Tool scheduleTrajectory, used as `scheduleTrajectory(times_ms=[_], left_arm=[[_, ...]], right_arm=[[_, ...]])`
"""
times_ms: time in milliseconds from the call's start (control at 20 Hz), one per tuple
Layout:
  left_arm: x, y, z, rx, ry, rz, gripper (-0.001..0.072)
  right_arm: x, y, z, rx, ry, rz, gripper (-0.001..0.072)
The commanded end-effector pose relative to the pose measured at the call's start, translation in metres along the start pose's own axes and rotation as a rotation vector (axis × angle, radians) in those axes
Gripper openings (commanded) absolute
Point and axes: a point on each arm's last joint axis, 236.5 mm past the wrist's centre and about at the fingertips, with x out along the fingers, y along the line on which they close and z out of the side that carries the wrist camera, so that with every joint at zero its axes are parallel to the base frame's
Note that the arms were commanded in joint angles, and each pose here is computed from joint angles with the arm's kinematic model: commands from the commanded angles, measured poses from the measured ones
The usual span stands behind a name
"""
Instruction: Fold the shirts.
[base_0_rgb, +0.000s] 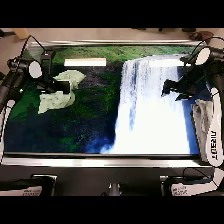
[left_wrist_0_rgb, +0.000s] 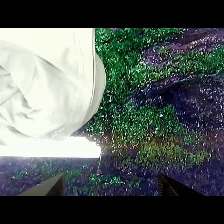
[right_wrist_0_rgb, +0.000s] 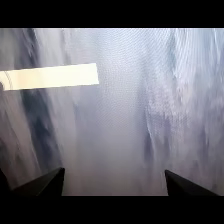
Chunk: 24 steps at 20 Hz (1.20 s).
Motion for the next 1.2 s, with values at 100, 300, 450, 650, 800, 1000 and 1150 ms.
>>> scheduleTrajectory(times_ms=[100, 300, 450, 650, 800, 1000, 1150], left_arm=[[0.000, 0.000, 0.000, 0.000, -0.001, 0.000, 0.0675], [0.000, 0.000, 0.000, 0.000, -0.001, 0.000, 0.0676], [0.000, 0.000, 0.000, 0.000, -0.001, 0.000, 0.0676], [0.000, 0.000, 0.000, 0.000, -0.001, 0.000, 0.0675], [0.002, -0.006, 0.021, -0.001, -0.087, -0.024, 0.0675], [0.009, -0.021, 0.051, 0.000, -0.202, -0.080, 0.0720], [0.048, 0.054, 0.041, -0.025, -0.099, 0.155, 0.0720]], right_arm=[[0.000, 0.000, 0.000, 0.001, 0.000, 0.000, 0.0672], [0.000, 0.000, 0.000, 0.001, 0.000, 0.000, 0.0672], [0.000, 0.000, 0.000, 0.001, 0.000, 0.000, 0.0672], [0.000, 0.000, 0.000, 0.001, -0.001, 0.001, 0.0672], [0.000, 0.000, 0.003, 0.001, -0.011, 0.002, 0.0672], [-0.001, 0.002, 0.017, -0.002, -0.072, 0.010, 0.0672], [-0.001, 0.004, 0.027, -0.003, -0.114, 0.016, 0.0671]])
